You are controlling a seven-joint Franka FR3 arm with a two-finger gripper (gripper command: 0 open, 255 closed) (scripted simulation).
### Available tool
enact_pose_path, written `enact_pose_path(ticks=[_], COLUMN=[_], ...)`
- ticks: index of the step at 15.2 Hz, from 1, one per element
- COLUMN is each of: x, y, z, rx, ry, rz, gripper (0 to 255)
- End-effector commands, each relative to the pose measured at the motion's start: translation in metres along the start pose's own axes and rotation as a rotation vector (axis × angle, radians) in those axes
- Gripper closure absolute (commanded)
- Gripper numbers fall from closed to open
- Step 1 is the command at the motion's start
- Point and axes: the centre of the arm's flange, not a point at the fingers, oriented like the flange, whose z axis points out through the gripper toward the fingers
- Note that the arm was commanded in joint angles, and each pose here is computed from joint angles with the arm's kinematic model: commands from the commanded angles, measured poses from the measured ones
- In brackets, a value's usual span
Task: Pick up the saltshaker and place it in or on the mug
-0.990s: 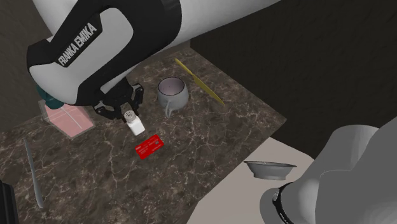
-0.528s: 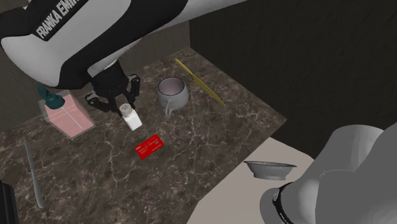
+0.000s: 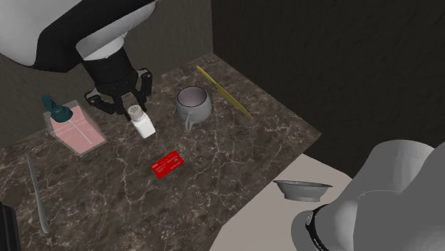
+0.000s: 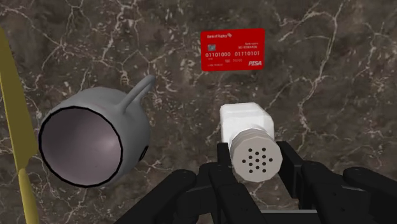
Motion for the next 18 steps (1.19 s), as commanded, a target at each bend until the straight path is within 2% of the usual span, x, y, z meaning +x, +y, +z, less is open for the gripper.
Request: enact_pose_path(ticks=[1, 16, 18], x=[0.0, -0.001, 0.0], y=[0.0, -0.001, 0.025], z=[-0.011, -0.087, -0.094], rx=[0.0, 0.0, 0.0], ry=[0.0, 0.0, 0.0], rz=[0.0, 0.0, 0.0], gripper=[255, 255, 255])
